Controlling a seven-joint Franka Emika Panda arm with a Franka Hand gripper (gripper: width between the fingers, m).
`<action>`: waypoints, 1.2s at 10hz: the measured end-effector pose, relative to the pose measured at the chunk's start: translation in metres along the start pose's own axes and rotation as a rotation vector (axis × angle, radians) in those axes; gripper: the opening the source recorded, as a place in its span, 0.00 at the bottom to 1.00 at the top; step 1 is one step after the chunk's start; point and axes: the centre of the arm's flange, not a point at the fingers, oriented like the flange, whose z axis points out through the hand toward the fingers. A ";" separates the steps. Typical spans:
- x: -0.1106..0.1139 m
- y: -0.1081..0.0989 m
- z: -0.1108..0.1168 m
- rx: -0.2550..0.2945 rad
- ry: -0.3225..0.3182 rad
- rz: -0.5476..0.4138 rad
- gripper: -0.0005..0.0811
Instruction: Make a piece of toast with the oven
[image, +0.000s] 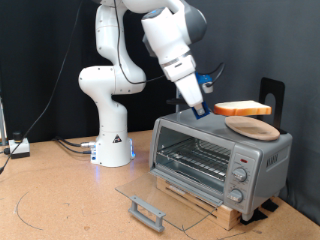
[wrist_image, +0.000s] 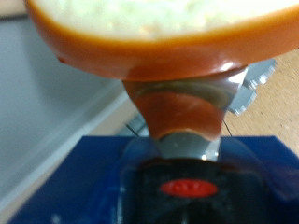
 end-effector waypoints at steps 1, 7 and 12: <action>-0.005 0.015 -0.007 0.001 -0.011 0.013 0.49; -0.049 0.100 -0.050 0.036 -0.078 -0.035 0.49; -0.092 0.163 -0.089 0.042 -0.102 -0.085 0.49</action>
